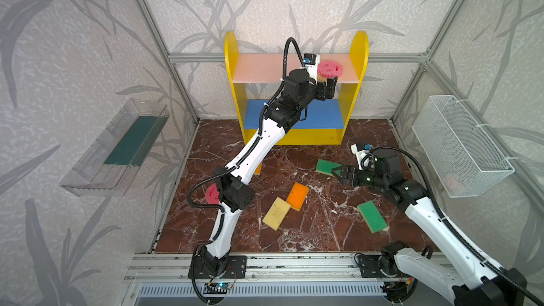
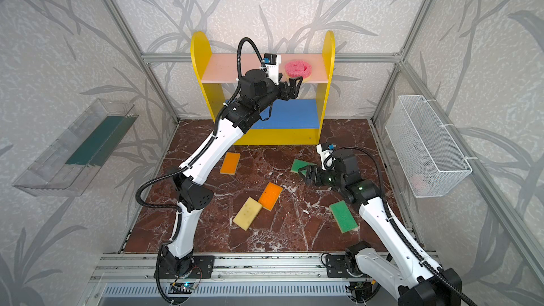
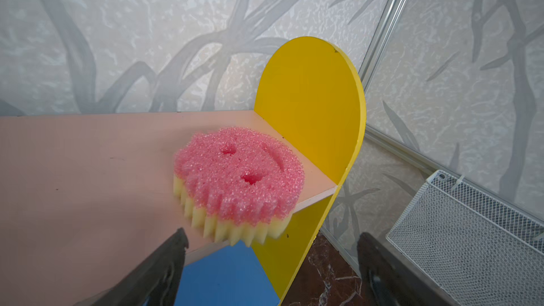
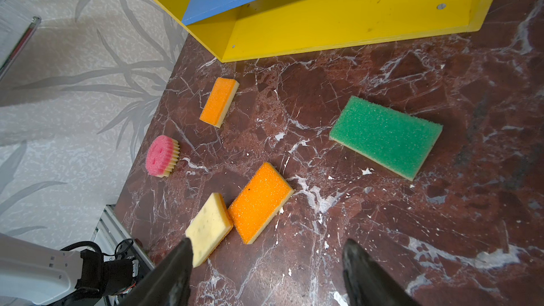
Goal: Arrange cleaning sponges on a shelf
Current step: Move the cleaning sponge to the shelf.
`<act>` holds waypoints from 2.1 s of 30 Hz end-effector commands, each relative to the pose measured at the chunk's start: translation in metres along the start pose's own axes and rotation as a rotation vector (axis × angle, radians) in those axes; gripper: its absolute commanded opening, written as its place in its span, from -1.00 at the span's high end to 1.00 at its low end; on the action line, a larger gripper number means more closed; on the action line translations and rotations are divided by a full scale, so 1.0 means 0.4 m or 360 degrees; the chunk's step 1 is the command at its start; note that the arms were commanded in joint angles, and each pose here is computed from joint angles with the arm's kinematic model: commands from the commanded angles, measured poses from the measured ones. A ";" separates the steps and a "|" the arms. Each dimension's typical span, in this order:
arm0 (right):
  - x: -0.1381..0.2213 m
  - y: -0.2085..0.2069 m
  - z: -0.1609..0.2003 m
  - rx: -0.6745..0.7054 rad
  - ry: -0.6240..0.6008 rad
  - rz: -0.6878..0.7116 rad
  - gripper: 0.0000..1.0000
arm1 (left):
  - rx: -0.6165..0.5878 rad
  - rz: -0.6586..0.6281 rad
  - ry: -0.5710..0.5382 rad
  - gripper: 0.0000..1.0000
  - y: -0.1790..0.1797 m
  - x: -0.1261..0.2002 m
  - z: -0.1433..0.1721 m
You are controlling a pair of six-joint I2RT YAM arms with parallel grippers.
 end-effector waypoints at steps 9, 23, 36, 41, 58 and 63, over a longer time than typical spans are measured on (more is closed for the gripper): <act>-0.022 -0.013 0.029 0.0022 0.0062 -0.0036 -0.57 | -0.0109 0.0038 0.0055 -0.87 0.029 -0.039 0.046; -0.023 -0.022 0.056 0.0018 0.0109 -0.0037 -0.58 | -0.0276 0.0036 0.0003 -0.89 0.036 -0.071 0.073; -0.025 -0.028 0.085 0.0029 0.0164 -0.0022 -0.57 | -0.0188 0.0153 -0.0096 -0.88 0.012 -0.122 0.104; -0.030 -0.028 0.086 0.0030 0.0168 -0.0031 -0.57 | -0.0166 0.0193 -0.0113 -0.87 -0.009 -0.127 0.110; -0.024 -0.023 0.080 0.0031 0.0145 -0.0021 -0.57 | -0.0295 0.0128 -0.0026 -0.99 -0.029 -0.076 0.077; -0.024 -0.016 0.068 0.0026 0.0100 -0.0031 -0.57 | -0.0301 0.0094 -0.0040 -0.98 -0.032 0.008 0.042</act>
Point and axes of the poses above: each gripper's point midway between its finger pads, its own x axis back along the fingers, its own y axis along the line the jaws close on, z = x × y, the point moved 10 cm from there along x, back along the fingers, and after that the axes turned 4 degrees about -x, right-handed, at the moved point
